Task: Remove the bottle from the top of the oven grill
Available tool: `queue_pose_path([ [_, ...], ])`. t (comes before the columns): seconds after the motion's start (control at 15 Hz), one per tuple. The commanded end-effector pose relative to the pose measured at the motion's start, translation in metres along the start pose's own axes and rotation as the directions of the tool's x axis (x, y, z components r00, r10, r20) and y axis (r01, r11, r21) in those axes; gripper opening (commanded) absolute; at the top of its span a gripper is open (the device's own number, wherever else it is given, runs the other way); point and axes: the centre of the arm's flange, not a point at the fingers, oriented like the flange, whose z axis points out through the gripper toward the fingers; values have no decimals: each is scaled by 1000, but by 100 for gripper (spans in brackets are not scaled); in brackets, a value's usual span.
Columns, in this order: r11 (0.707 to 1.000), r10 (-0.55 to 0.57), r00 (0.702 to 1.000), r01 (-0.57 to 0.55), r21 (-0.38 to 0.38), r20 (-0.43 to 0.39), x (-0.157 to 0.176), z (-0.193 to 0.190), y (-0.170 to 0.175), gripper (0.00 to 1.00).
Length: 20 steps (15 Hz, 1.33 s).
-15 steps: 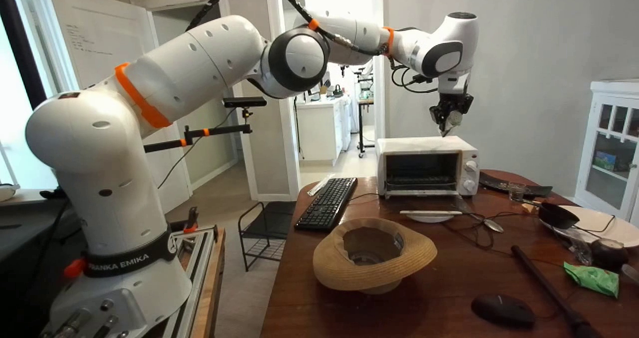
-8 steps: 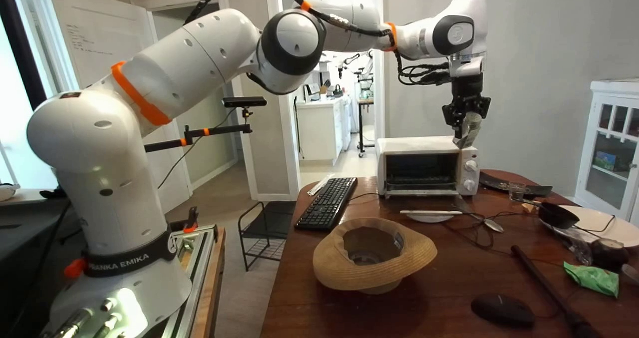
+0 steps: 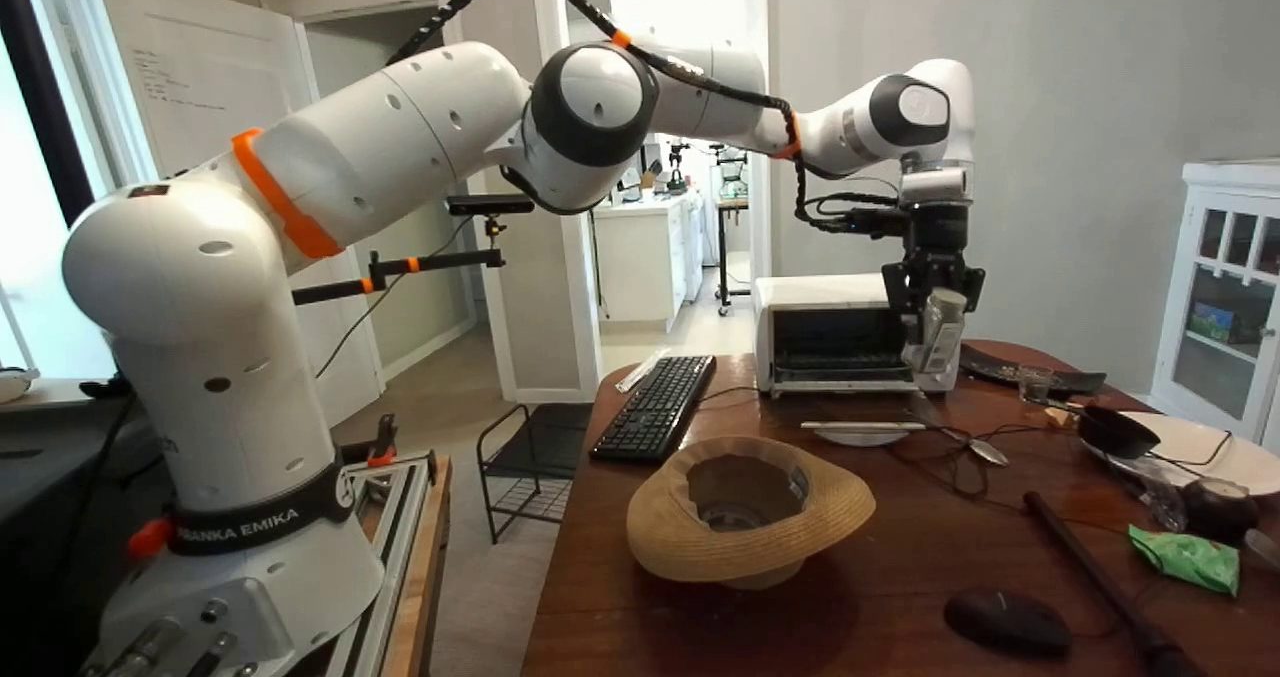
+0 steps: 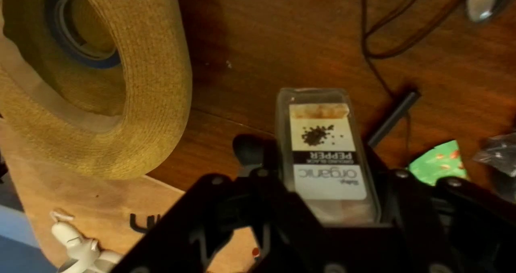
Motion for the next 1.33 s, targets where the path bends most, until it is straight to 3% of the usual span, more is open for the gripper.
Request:
queue_pose_path([
  [0.0,989,-63,990,44,-144,-127,-23,41,-10,24],
  [0.4,961,-155,975,112,-251,-159,-59,107,-7,24],
  [0.6,969,-130,981,94,-229,-147,-67,124,-9,24],
  [0.87,990,-45,997,35,-136,-69,-73,135,-15,24],
  [1.07,1000,24,1000,-24,4,-6,-81,134,-26,24],
  [1.27,989,43,999,-40,140,-15,-85,130,-37,24],
])
